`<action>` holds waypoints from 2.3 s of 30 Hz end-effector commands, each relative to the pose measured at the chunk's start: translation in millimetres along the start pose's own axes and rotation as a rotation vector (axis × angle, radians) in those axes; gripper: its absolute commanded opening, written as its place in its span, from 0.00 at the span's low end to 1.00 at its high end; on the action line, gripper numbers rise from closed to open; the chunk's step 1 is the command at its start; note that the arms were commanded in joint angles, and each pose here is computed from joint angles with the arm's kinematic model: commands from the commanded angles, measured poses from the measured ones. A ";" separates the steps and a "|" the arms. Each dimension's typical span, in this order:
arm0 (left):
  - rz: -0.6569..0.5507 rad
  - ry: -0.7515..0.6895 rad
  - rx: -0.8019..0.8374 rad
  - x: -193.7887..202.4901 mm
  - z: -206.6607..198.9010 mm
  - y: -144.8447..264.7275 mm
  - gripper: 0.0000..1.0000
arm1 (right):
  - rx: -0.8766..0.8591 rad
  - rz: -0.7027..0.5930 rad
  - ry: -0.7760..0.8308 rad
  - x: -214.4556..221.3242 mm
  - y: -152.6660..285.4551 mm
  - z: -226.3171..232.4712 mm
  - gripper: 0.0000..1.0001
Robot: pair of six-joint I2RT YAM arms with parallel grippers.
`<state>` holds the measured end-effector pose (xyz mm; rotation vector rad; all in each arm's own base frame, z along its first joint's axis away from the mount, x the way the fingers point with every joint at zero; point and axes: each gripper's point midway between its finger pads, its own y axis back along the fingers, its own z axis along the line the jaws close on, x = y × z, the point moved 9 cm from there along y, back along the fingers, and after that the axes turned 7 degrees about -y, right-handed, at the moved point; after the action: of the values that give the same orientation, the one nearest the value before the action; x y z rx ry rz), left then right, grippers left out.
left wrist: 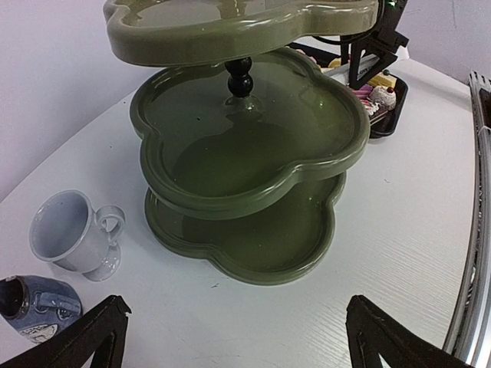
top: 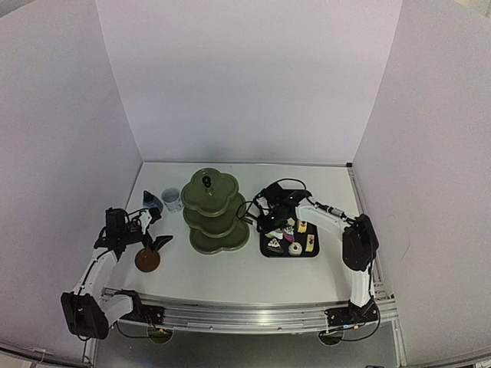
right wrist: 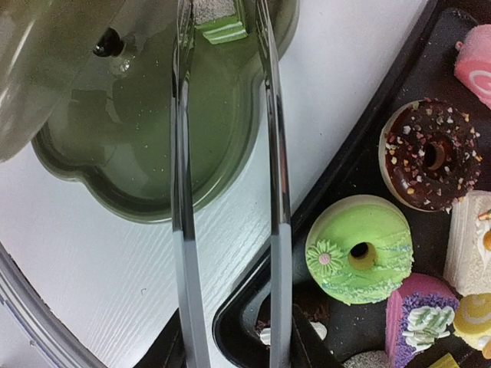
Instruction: Serve the afternoon tea
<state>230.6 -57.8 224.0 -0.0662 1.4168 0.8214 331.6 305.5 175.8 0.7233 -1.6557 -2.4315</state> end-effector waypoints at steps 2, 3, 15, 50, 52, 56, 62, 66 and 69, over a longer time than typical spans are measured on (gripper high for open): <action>-0.003 -0.030 -0.002 0.2 2.2 -2.9 1.00 | -0.012 -0.073 -0.005 1.6 40.1 10.8 0.35; -0.003 -0.031 -0.002 0.2 2.4 -3.1 1.00 | -0.013 -0.072 -0.007 3.0 43.0 11.0 0.35; 0.004 -0.039 0.000 0.8 4.9 -4.9 1.00 | 0.038 -0.009 -0.036 36.9 74.7 3.5 0.35; 0.011 -0.090 0.012 0.8 2.0 -3.1 0.99 | 0.282 0.030 -0.185 73.5 120.8 -84.6 0.36; 0.011 -0.090 0.013 1.1 1.8 -3.2 1.00 | 0.289 0.040 -0.188 74.8 118.3 -87.4 0.36; 0.014 -0.086 0.016 1.7 1.6 -3.4 0.99 | 0.295 0.053 -0.185 75.4 114.6 -89.3 0.37; 0.018 -0.091 0.015 1.7 1.6 -3.2 0.99 | 0.272 0.080 -0.177 75.7 107.7 -89.1 0.38; 0.020 -0.090 0.013 1.8 1.9 -3.2 1.00 | 0.269 0.099 -0.170 76.4 102.6 -89.9 0.38; 0.020 -0.088 0.015 2.0 1.4 -3.1 0.99 | 0.269 0.116 -0.168 77.1 97.9 -91.9 0.38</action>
<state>234.3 -57.1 214.9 -0.0109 1.3729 0.8309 287.1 160.8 221.8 0.4659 -2.0850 -2.2903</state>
